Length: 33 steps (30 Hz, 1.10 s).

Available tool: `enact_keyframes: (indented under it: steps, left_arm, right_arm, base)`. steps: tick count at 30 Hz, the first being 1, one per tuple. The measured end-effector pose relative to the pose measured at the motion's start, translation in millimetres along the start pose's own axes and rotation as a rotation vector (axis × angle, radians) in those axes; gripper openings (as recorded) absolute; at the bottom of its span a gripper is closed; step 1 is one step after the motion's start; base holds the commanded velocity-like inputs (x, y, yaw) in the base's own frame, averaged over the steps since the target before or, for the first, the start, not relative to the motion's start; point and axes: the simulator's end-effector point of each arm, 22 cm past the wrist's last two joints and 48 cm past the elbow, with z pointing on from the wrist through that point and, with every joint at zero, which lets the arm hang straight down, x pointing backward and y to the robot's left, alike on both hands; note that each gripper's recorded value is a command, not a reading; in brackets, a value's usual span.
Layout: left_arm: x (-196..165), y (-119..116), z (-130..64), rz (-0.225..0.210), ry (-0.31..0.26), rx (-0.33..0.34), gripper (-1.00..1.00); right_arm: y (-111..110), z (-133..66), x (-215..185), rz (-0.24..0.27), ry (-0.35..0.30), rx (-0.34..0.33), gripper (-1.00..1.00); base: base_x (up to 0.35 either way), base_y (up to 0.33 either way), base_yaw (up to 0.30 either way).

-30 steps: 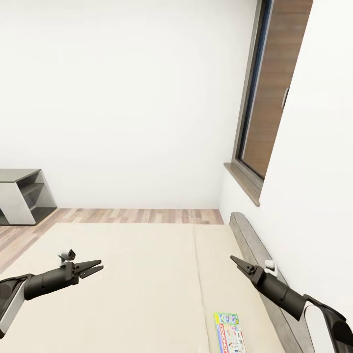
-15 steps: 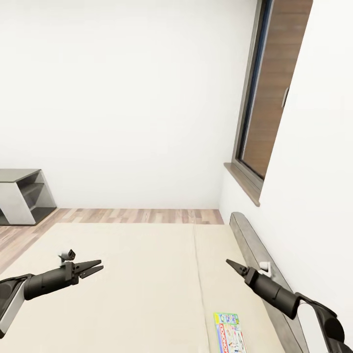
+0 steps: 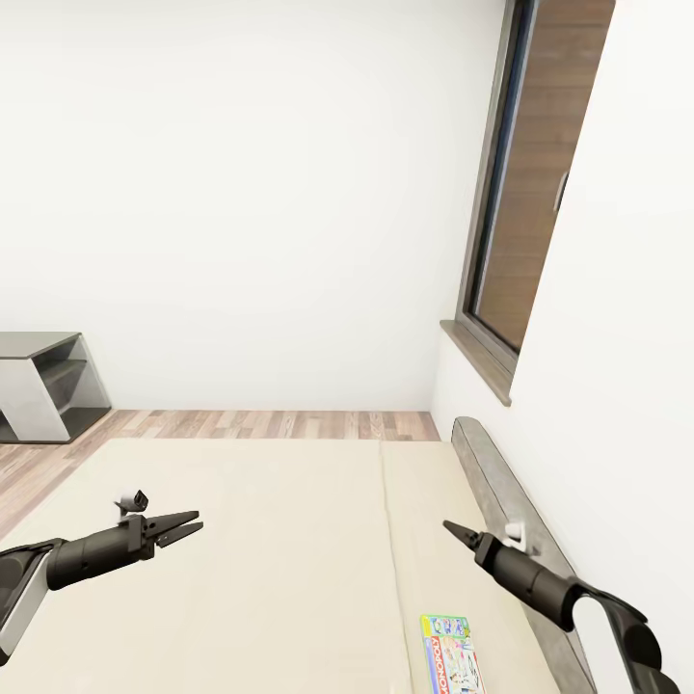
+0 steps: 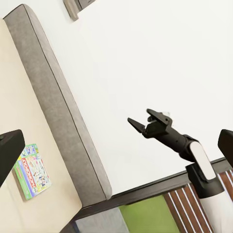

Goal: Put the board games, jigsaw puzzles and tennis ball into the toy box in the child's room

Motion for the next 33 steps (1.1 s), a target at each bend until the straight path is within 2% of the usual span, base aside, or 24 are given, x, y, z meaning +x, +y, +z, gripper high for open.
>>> enact_keyframes:
  steps: [12,24,33]
  left_arm:
    - [0.0,0.0,0.0,0.000,0.000,0.000,1.00]
    - [0.0,0.0,0.0,0.000,0.000,0.000,1.00]
    - [0.0,0.0,0.0,0.000,0.000,0.000,1.00]
  right_arm:
    - [-14.8,11.4,15.0,-0.028,0.039,0.105,1.00]
    - [-51.7,10.8,22.7,-0.026,0.065,0.273,1.00]
    - [-64.0,10.1,22.5,-0.051,0.080,0.356,1.00]
  base:
    - [0.000,0.000,0.000]
    - [0.000,0.000,0.000]
    - [0.000,0.000,0.000]
